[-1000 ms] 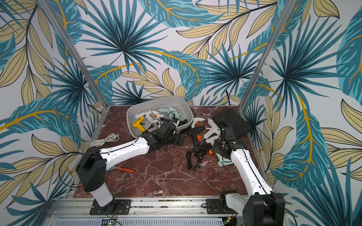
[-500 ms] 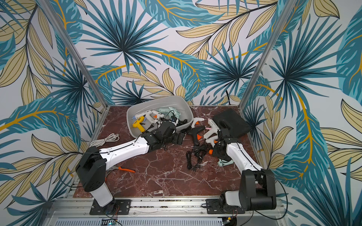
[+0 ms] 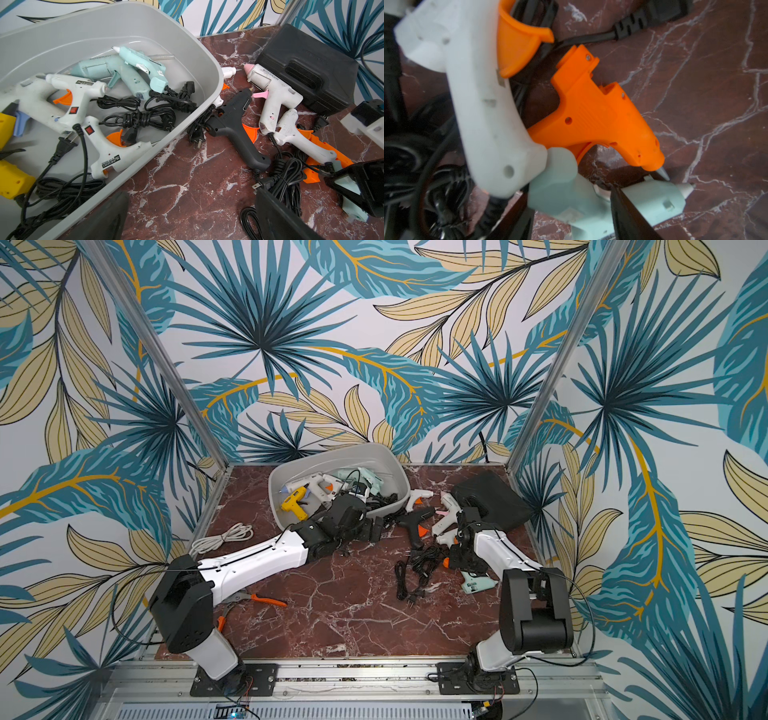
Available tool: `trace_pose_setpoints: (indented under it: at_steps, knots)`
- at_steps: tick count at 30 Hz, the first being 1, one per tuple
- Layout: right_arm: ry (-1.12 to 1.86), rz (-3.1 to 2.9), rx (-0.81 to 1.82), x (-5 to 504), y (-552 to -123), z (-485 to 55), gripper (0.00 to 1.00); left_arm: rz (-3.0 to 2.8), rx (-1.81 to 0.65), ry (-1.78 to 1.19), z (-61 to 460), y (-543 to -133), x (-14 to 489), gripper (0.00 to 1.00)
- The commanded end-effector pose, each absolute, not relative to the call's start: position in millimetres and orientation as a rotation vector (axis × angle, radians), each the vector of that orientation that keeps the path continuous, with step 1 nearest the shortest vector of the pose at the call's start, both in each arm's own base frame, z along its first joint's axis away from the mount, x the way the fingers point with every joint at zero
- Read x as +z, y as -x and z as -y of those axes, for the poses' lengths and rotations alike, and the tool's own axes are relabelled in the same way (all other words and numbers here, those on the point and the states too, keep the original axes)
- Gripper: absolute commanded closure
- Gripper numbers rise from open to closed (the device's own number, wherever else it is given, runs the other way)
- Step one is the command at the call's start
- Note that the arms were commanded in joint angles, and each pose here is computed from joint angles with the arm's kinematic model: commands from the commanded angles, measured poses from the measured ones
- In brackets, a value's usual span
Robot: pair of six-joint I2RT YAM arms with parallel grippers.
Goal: Put the hot melt glue gun into the storage box
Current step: Pick up the hot melt adhesive gun from the center of the board.
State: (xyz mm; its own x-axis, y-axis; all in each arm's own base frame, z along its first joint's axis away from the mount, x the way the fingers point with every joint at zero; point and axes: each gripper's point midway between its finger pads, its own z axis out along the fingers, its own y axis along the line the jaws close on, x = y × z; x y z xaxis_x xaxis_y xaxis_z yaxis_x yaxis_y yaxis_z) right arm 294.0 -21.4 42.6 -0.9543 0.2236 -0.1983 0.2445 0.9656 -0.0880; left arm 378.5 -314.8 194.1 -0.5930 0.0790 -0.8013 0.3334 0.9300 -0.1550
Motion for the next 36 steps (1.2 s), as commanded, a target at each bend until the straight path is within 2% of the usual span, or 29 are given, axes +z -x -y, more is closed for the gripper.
trace_pose_setpoints:
  at_steps: [1, 6, 12, 22, 36]
  knots:
    - [-0.325, -2.932, -0.175, 38.5, -300.5, 23.1, 0.42, -2.166, -0.381, -0.255, 306.4, -378.5, 205.8, 0.00]
    - [-0.323, -2.937, -0.134, 32.0, -304.9, 17.8, 0.50, -2.173, -0.392, -0.236, 302.9, -379.9, 205.5, 0.00]
    - [-0.341, -2.940, -0.141, 32.6, -304.8, 18.7, 0.69, -2.168, -0.397, -0.218, 298.0, -379.9, 206.4, 0.00]
    - [-0.409, -2.883, -0.124, 62.5, -294.4, 18.5, 0.90, -2.168, -0.410, -0.199, 293.2, -376.2, 207.7, 0.00]
    - [-0.480, -2.730, 0.015, 140.5, -261.6, 4.6, 0.97, -2.190, -0.576, -0.273, 312.0, -358.4, 214.7, 0.00]
